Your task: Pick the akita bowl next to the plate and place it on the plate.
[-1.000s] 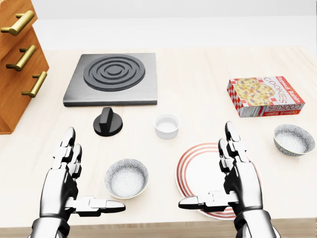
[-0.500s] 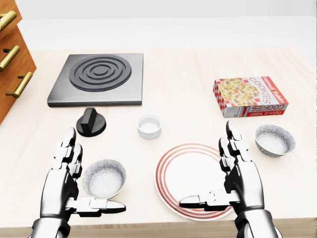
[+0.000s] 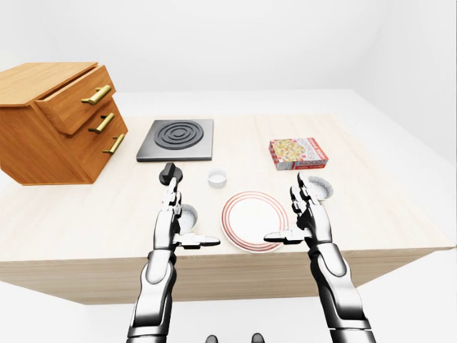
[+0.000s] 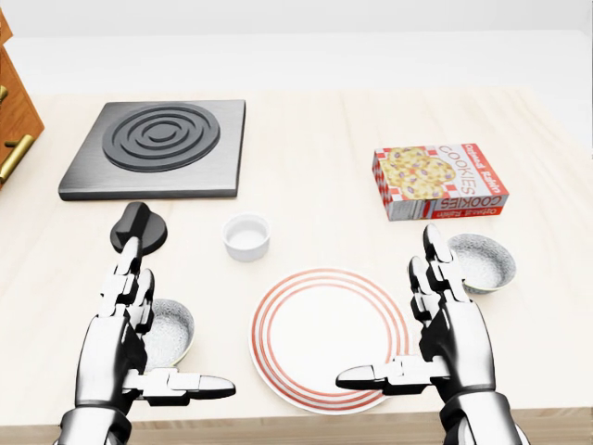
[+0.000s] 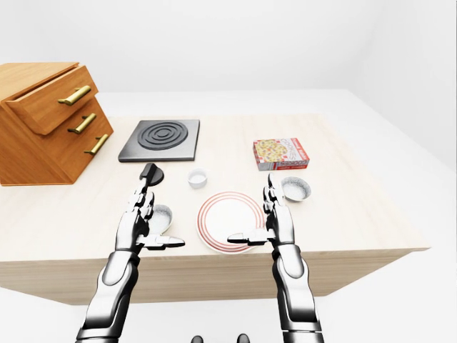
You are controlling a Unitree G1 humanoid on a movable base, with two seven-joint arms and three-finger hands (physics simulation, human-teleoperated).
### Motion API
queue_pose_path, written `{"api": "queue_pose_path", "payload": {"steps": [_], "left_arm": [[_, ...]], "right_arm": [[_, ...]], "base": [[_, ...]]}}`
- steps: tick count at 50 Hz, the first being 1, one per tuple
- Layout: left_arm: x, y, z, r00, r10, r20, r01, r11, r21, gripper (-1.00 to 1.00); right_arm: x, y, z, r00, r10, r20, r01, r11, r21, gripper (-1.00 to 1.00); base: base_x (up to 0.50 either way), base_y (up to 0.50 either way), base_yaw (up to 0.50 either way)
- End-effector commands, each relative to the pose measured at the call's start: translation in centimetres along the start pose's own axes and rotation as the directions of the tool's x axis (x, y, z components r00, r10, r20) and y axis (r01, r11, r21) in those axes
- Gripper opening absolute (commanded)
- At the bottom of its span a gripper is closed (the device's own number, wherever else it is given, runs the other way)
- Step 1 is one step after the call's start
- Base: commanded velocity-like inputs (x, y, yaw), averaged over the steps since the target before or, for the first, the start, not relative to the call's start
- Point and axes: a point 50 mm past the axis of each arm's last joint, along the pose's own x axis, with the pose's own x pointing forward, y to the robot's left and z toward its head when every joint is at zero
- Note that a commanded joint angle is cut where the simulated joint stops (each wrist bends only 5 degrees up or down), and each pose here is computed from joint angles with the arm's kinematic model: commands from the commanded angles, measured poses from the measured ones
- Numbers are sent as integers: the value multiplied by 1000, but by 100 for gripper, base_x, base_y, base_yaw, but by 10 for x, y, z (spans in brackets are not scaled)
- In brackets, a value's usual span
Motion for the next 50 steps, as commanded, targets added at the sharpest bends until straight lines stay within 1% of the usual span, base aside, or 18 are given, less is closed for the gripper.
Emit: {"api": "queue_pose_path", "payload": {"steps": [1,9,10,12,31,44,50], "left_arm": [[0,0,0,1000,1,1,-1,1000,0,100],[1,0,0,1000,1,1,-1,1000,0,100],[1,0,0,1000,1,0,-1,1000,0,100],[1,0,0,1000,1,0,-1,1000,0,100],[0,0,1,1000,1,-1,-1,1000,-1,100],[1,0,-1,1000,1,-2,-1,1000,-1,100],[1,1,-1,1000,0,-2,0,1000,-1,100]], "right_arm": [[0,0,-1,1000,1,1,-1,1000,1,100],[1,0,-3,1000,0,-2,0,1000,-13,100],[1,0,-5,1000,-8,-4,7,999,-44,100],[1,1,-5,1000,-3,-6,3,1000,-30,100],[1,2,-5,1000,0,-10,-1,999,-44,100],[0,3,-3,1000,12,-6,-12,999,-30,100],[0,2,-3,1000,13,-3,-13,1000,-28,100]], "base": [[0,-16,0],[0,-15,0],[0,0,0],[0,0,0],[0,0,0],[0,0,0],[23,0,0]]}}
